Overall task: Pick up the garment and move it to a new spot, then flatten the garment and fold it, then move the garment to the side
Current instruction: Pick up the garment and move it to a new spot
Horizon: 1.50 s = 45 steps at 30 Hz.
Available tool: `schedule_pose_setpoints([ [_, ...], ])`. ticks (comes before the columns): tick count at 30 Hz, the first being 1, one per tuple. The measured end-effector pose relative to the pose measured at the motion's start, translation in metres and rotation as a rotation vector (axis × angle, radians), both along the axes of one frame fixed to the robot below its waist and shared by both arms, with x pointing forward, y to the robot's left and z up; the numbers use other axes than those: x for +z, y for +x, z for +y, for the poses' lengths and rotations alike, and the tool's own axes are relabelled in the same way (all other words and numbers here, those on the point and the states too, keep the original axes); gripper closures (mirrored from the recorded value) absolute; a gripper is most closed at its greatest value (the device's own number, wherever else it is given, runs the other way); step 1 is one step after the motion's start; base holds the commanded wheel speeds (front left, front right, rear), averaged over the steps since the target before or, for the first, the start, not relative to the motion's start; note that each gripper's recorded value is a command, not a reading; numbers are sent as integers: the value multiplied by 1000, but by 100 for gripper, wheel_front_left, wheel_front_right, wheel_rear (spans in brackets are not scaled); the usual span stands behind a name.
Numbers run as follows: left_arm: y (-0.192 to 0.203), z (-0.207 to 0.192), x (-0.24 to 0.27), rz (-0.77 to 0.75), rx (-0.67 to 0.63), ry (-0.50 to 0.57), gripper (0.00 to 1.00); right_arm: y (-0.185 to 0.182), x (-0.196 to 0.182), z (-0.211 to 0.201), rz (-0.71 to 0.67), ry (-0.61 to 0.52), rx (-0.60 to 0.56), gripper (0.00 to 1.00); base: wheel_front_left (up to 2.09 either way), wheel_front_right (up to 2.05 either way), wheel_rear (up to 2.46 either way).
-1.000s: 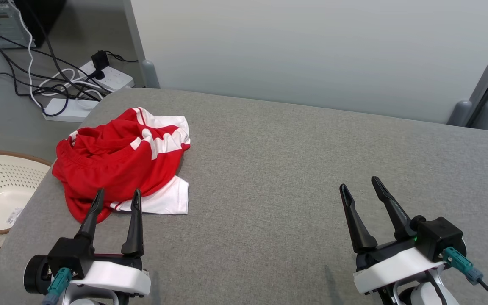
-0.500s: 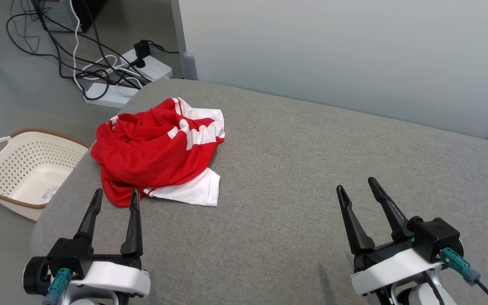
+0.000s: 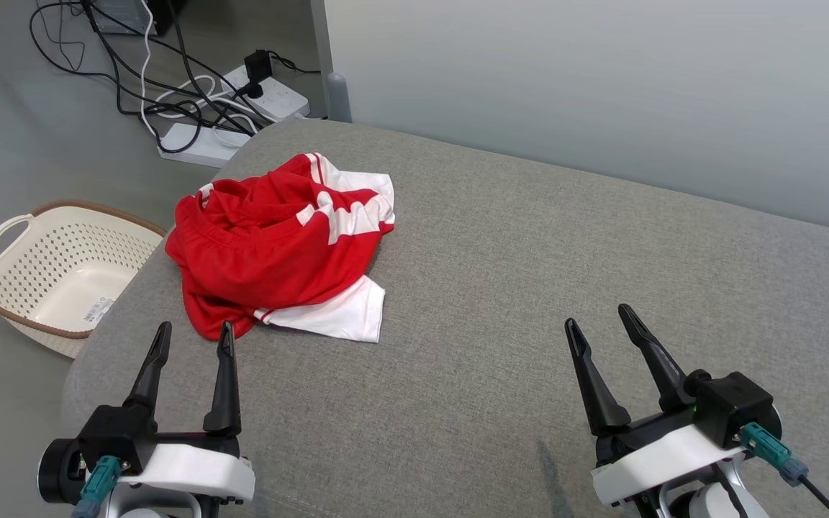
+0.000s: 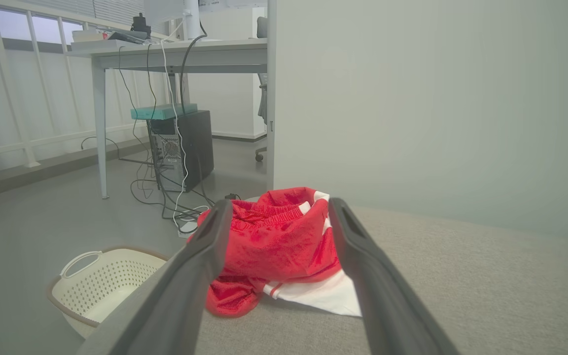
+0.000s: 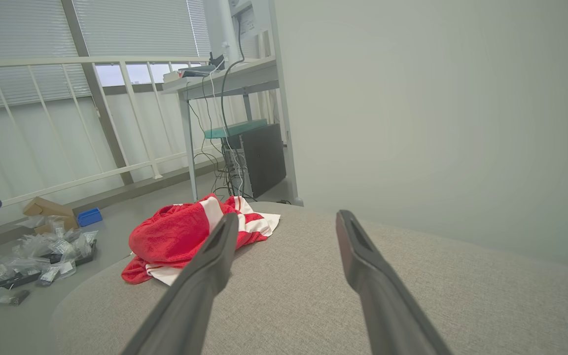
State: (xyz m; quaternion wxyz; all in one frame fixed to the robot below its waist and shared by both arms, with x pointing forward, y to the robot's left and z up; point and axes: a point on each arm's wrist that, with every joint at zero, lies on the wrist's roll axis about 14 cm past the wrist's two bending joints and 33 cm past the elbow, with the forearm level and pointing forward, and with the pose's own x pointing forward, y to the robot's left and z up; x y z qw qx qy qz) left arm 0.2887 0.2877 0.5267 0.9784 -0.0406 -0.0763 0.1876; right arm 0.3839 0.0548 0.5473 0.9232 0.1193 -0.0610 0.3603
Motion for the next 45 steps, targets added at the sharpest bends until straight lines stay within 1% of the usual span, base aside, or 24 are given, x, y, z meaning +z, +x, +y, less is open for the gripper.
schedule_pose_setpoints([
  [9,10,-4,-4,10,-4,-15,0,2,-7,-9,13,-10,-23,0,0,0,0],
  [15,23,-1,-7,22,17,-30,0,10,-24,-16,54,-21,-43,0,0,0,0],
  [21,52,6,2,2,42,-33,0,31,-37,-23,65,-40,-49,0,0,0,0],
  [30,103,10,-2,8,37,-22,0,59,-66,-35,99,-74,-69,0,0,0,0],
  [37,143,6,-26,71,-26,-36,0,73,-85,-43,116,-108,-79,0,0,0,0],
  [42,165,11,-44,121,-34,-63,0,81,-95,-45,118,-126,-73,0,0,0,0],
  [45,174,11,-62,181,-38,-77,0,84,-98,-43,119,-128,-65,0,0,0,0],
])
